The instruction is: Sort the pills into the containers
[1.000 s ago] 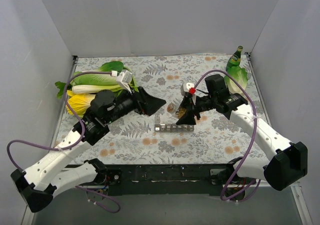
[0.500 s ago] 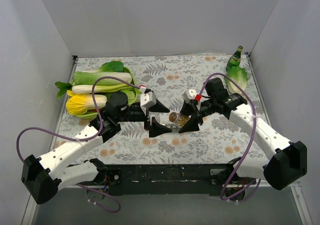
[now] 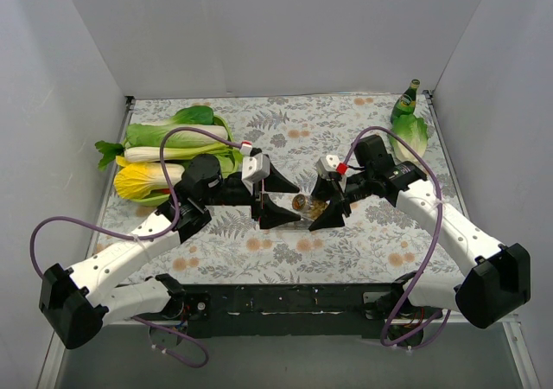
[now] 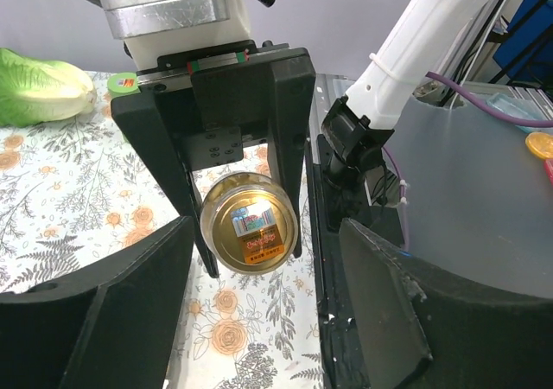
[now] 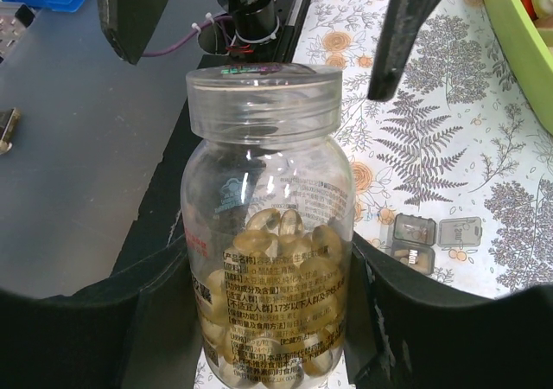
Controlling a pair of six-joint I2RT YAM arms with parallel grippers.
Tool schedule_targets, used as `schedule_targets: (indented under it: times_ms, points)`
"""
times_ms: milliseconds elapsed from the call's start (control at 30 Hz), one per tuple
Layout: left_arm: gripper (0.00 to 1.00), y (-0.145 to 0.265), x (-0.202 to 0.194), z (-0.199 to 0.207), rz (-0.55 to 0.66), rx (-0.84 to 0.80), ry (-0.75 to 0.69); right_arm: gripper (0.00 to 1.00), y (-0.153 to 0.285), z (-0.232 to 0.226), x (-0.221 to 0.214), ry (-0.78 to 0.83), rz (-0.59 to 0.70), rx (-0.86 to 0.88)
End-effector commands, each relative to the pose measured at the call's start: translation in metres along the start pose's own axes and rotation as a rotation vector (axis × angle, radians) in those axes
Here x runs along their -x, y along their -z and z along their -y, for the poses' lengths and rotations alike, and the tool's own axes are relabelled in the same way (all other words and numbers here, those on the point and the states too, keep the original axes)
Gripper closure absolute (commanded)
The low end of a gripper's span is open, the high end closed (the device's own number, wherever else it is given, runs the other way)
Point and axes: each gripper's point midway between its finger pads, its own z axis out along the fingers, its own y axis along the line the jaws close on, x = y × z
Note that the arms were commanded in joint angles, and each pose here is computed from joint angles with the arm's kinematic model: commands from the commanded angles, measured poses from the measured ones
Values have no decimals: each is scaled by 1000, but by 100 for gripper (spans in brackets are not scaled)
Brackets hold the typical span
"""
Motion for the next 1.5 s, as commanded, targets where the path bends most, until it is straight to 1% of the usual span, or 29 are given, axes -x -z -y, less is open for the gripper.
schedule_targets:
  times_ms: [0, 233, 267, 300, 367, 400, 500, 533, 600, 633, 700, 733, 800, 833, 933, 967, 1067, 1133, 1200, 1233, 1300, 1333, 1400, 1433, 1467]
  points:
    - [34, -2, 17, -3, 29, 29, -28, 93, -1, 0, 5, 5, 24, 14]
    - [32, -9, 9, -8, -1, 81, -36, 93, -2, 2, 3, -17, 21, 10]
    - [32, -10, 9, -9, -4, 86, -45, 93, -2, 2, 2, -18, 20, 9]
    - [35, -11, 7, -10, -12, 95, -43, 93, -2, 2, 3, -20, 20, 8]
    - [44, -12, 7, -13, -22, 114, -45, 93, -2, 3, 2, -20, 18, 5]
    - [58, -13, 6, -13, -26, 116, -45, 93, -2, 3, 2, -22, 17, 4]
    - [81, -11, 10, -14, -17, 134, -31, 94, -2, 3, 0, -26, 12, 0]
    - [99, -10, 11, -14, -14, 140, -22, 94, -2, 4, -1, -29, 9, -5]
    - [100, -9, 17, -21, -2, 197, 21, 94, -2, 7, -5, -32, -5, -25]
    - [100, -8, 13, -23, -20, 226, 100, 94, -1, 9, -7, -35, -13, -37]
    - [100, -5, 20, -39, -16, 343, 195, 94, 1, 18, -13, -34, -45, -92]
    - [100, -3, 13, -41, -34, 399, 347, 94, 2, 22, -15, -38, -58, -115]
    - [100, 0, 10, -58, -27, 532, 505, 95, 5, 34, -23, -47, -92, -183]
    - [100, 1, 10, -58, -10, 572, 651, 95, 6, 38, -25, -52, -100, -207]
    - [100, 3, 5, -63, 30, 658, 925, 96, 10, 50, -30, -65, -125, -277]
    - [100, -2, 0, -65, 63, 693, 1116, 96, 11, 53, -32, -72, -133, -294]
    - [100, -9, -3, -64, 58, 727, 1330, 96, 11, 57, -34, -85, -136, -306]
    - [100, -15, -2, -67, 56, 725, 1353, 96, 10, 57, -34, -94, -135, -305]
    - [100, -16, 9, -71, 77, 718, 1320, 96, 11, 57, -34, -95, -135, -305]
    - [92, -15, 10, -74, 81, 731, 1296, 96, 11, 56, -34, -95, -136, -306]
    - [72, -13, 12, -74, 69, 734, 1244, 96, 11, 55, -35, -98, -136, -305]
    - [51, -11, 13, -74, 67, 730, 1219, 96, 11, 55, -35, -100, -135, -302]
    - [29, -10, 7, -69, 42, 687, 1181, 96, 11, 55, -35, -104, -128, -299]
    - [15, -6, 11, -67, 54, 668, 1159, 96, 11, 54, -34, -101, -124, -295]
    - [9, -5, 11, -62, 48, 636, 1147, 96, 11, 53, -33, -105, -118, -287]
